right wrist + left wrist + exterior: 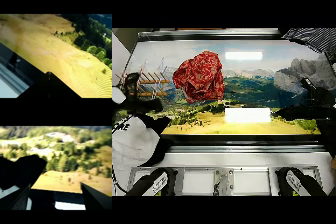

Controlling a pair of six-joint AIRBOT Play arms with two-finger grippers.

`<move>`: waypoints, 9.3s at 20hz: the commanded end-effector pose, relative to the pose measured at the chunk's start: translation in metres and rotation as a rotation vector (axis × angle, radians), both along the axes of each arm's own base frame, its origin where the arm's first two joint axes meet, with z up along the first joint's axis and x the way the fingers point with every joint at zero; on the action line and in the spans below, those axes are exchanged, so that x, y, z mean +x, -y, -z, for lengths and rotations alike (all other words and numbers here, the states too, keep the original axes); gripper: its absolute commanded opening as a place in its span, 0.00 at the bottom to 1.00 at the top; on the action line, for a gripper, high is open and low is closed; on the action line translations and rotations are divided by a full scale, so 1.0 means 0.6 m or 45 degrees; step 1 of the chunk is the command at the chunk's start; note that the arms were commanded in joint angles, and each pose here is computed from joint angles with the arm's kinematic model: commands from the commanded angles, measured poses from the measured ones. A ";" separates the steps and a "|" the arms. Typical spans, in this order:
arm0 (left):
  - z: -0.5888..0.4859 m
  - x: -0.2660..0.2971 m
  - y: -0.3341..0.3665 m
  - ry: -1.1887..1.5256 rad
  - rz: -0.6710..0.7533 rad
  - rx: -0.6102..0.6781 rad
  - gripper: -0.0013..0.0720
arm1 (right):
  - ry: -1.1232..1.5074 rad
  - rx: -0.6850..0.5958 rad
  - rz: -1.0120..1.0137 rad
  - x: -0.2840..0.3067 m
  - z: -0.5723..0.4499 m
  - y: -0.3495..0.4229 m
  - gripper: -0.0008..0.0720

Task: Fold the clothes and pants, and hang the long-sleeved shirts on hangers.

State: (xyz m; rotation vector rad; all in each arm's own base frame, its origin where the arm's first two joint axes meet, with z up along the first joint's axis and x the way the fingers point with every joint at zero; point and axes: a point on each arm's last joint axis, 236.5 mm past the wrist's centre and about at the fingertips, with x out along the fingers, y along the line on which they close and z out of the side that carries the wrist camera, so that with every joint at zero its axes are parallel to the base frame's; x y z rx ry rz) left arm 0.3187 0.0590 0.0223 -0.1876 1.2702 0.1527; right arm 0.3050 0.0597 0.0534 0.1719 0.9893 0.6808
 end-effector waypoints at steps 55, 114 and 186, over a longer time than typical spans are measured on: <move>-0.109 0.192 0.654 0.355 0.671 -0.415 0.96 | 0.037 0.178 -0.002 0.008 -0.039 -0.036 0.04; 0.077 0.055 0.268 0.001 0.233 -0.394 0.82 | 0.074 -0.437 0.493 0.031 -0.106 0.004 0.69; 0.064 -0.073 0.507 -0.051 0.766 -0.394 0.04 | -0.128 -0.648 0.216 -0.028 0.062 -0.070 0.75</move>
